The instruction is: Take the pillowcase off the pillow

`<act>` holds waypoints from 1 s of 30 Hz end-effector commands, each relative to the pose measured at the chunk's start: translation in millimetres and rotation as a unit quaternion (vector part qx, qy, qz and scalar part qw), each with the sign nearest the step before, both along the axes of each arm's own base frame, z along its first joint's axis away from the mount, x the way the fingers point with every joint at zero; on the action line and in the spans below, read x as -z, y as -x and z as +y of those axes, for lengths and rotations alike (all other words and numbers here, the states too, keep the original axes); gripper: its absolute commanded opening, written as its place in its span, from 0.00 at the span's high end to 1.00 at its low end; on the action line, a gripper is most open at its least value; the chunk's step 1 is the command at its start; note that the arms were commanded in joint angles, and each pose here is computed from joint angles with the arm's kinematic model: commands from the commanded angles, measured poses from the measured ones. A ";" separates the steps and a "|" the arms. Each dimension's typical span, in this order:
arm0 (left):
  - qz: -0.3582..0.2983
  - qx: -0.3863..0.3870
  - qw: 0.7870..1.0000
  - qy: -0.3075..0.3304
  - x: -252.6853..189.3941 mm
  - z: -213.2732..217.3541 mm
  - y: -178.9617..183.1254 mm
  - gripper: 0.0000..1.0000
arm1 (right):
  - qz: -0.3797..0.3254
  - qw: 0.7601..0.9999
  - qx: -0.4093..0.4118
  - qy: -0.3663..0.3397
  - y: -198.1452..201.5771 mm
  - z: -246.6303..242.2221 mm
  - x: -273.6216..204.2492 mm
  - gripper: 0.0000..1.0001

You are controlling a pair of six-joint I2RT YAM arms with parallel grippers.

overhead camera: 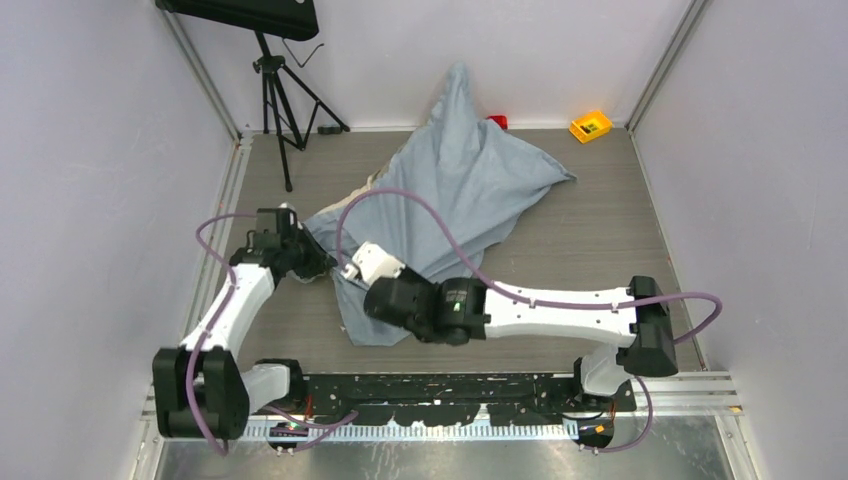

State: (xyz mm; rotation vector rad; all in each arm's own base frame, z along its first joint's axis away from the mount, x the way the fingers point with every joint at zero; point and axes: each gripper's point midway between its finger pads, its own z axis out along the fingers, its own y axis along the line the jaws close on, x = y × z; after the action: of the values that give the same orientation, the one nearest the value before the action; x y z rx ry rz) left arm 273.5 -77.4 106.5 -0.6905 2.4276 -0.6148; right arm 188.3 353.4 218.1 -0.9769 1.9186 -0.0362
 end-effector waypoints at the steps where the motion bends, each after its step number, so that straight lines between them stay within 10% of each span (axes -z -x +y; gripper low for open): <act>1: -0.062 0.025 0.998 -0.017 -23.3 -18.7 -49.6 1.00 | -0.010 0.999 0.011 -0.046 27.2 20.8 -24.1 1.00; 9: -0.077 0.050 0.994 -0.059 -13.6 -71.6 -96.9 1.00 | -0.013 0.992 -0.033 -0.125 42.9 49.1 -75.9 1.00; 17: -0.153 0.140 0.978 -0.015 -32.4 -116.3 -142.2 1.00 | 0.036 0.973 0.103 -0.203 -43.0 -11.3 -86.2 1.00; 27: -0.044 -0.035 0.971 -0.231 -19.2 26.4 -63.8 0.99 | 0.092 0.940 0.262 -0.199 -106.8 -120.5 -17.4 1.00; 30: 0.019 -0.076 0.958 -0.277 -9.8 56.3 -38.8 0.79 | 0.124 0.941 0.250 -0.193 -103.7 -114.4 5.5 1.00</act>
State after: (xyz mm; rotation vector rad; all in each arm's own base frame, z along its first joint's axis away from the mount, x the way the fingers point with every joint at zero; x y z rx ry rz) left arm 352.1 -79.4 144.1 -0.5041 2.2817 -0.2239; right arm 296.0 225.6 226.9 -0.2306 2.2126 0.0560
